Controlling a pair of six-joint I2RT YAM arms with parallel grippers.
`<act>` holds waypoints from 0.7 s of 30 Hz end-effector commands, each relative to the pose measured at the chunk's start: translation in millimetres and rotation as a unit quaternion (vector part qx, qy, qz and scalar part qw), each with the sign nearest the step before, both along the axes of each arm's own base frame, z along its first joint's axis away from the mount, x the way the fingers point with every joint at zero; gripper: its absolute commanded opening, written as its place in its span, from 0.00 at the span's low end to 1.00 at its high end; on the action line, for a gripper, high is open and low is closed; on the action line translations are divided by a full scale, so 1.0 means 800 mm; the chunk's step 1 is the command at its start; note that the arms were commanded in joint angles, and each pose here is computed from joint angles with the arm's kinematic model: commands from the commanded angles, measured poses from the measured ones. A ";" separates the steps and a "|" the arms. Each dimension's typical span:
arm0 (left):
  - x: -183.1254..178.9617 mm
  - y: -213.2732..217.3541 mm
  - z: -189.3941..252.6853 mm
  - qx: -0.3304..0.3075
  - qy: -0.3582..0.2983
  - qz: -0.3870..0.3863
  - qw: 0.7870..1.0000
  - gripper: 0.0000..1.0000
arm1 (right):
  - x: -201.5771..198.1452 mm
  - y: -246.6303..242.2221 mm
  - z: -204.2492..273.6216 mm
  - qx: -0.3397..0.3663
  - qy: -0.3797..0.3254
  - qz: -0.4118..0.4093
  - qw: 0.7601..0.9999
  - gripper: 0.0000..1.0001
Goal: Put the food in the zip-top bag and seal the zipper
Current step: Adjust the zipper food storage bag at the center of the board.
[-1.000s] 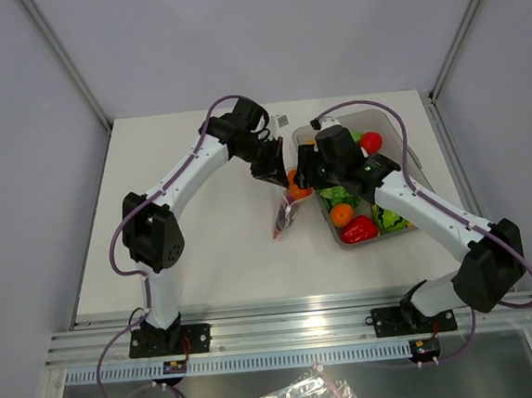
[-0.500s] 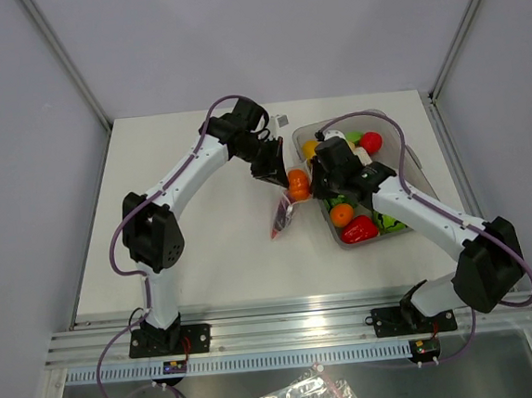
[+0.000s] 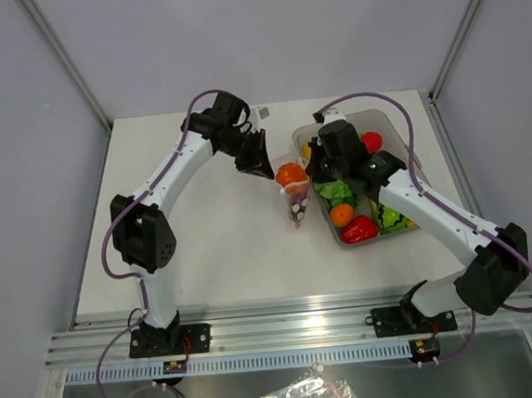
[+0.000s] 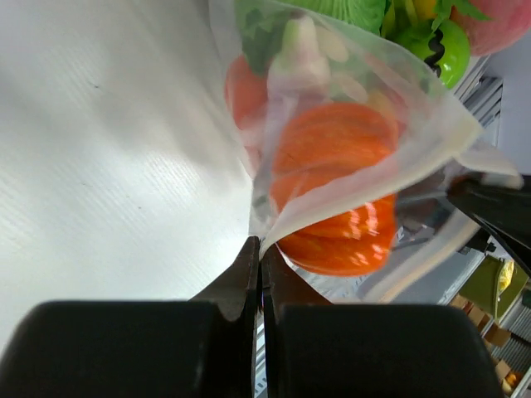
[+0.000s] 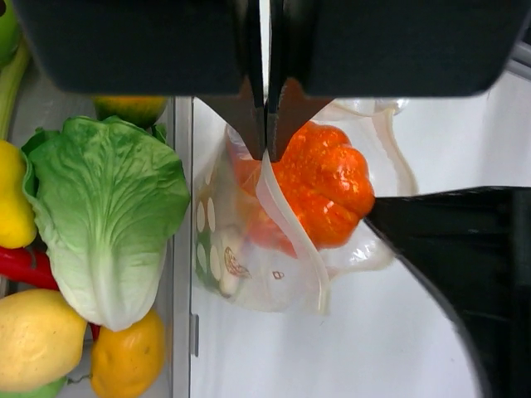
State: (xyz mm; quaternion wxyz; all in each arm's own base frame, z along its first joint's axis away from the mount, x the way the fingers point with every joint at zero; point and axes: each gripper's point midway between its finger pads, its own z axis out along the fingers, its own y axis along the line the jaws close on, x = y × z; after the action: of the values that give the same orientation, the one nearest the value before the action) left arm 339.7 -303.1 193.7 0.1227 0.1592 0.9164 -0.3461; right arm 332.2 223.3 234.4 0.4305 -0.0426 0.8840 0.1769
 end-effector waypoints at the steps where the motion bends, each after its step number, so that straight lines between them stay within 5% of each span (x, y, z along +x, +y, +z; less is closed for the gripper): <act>1: 0.006 0.023 0.049 -0.019 -0.059 0.016 0.998 0.00 | 0.009 0.002 -0.041 -0.041 0.031 0.002 0.999 0.00; 9: -0.006 0.010 0.042 -0.026 -0.044 -0.007 0.999 0.00 | 0.028 0.024 -0.061 -0.033 0.047 0.008 0.998 0.00; 21: -0.005 0.010 0.011 0.019 -0.043 -0.015 0.999 0.00 | 0.018 0.035 -0.010 0.031 0.005 0.023 0.999 0.00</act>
State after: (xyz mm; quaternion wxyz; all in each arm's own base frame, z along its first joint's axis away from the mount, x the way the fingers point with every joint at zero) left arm 328.2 -295.7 203.6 0.1393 0.1826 0.9161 -0.3287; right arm 347.4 246.0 179.9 0.3705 -0.0584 0.9113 0.1700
